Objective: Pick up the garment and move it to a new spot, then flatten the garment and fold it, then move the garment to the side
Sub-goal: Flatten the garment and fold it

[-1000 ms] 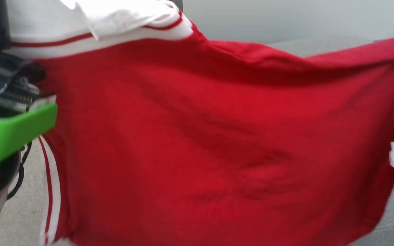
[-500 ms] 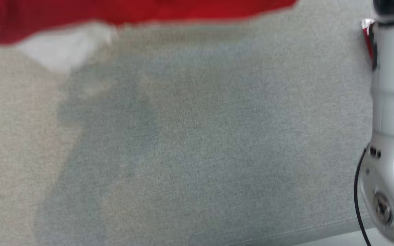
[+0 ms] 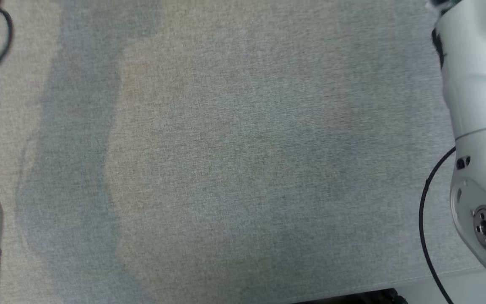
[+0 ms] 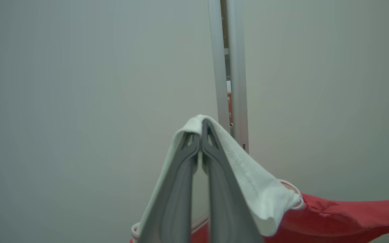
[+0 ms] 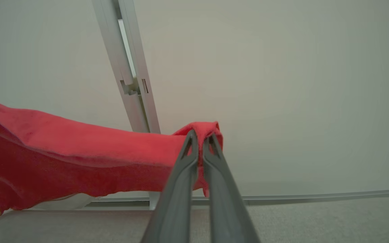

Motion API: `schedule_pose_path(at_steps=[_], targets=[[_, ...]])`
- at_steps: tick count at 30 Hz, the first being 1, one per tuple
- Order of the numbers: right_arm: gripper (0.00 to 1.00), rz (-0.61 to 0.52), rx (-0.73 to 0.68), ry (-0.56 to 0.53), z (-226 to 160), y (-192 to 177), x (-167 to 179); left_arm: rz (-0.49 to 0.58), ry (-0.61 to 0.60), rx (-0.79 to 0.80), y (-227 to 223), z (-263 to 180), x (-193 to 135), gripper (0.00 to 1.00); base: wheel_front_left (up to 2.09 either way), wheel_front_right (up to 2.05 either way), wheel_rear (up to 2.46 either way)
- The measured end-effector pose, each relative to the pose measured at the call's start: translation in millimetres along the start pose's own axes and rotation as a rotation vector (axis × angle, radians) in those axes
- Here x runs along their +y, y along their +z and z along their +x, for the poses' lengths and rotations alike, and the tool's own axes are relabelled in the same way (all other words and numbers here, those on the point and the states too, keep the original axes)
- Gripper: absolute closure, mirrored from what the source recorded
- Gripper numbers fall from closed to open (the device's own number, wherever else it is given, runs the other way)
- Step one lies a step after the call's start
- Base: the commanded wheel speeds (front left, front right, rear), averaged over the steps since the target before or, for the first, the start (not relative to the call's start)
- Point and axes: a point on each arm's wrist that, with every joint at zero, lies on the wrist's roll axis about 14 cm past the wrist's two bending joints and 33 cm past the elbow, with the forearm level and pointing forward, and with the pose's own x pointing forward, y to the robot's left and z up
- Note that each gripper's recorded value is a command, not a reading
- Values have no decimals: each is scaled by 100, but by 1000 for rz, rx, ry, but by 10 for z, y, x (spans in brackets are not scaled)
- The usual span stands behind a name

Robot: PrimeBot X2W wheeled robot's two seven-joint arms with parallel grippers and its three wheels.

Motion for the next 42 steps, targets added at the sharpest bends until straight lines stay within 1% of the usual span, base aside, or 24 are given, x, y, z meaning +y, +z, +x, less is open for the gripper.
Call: schedule_pose_path(at_steps=[2, 4, 7, 9, 12, 18, 22, 26, 31, 36, 42], targets=[[100, 22, 73, 0, -50, -372, 13, -36, 4, 31, -238, -162, 6, 100, 0, 0, 0], [100, 46, 111, 6, -85, -615, 49, -68, 11, 60, -444, -345, 18, 100, 0, 0, 0], [100, 68, 115, 14, -157, -773, 86, -115, 19, 82, -608, -575, 9, 100, 0, 0, 0], [100, 90, 111, 10, -234, -804, 81, -144, 25, 75, -592, -671, -6, 100, 0, 0, 0], [100, 124, 96, -5, -358, -777, 50, -169, 38, 55, -494, -793, 2, 100, 0, 0, 0], [100, 153, 58, -20, -667, -594, 4, -211, 62, 25, -242, -1103, -60, 100, 0, 0, 0], [100, 189, 53, -45, -977, -508, -40, -231, 80, 55, -128, -1464, -146, 100, 0, 0, 0], [100, 226, 68, -52, -1376, -461, -7, -265, 127, 88, 44, -1893, -223, 100, 0, 0, 0], [100, 246, 65, -65, -1893, -314, 10, -309, 181, 142, 283, -2449, -377, 100, 0, 0, 0], [100, 253, 50, -70, -2338, -150, 48, -318, 184, 202, 475, -2896, -574, 100, 0, 0, 0], [100, 276, 45, -110, -2902, -63, 10, -336, 198, 245, 710, -3341, -745, 100, 0, 0, 0]])
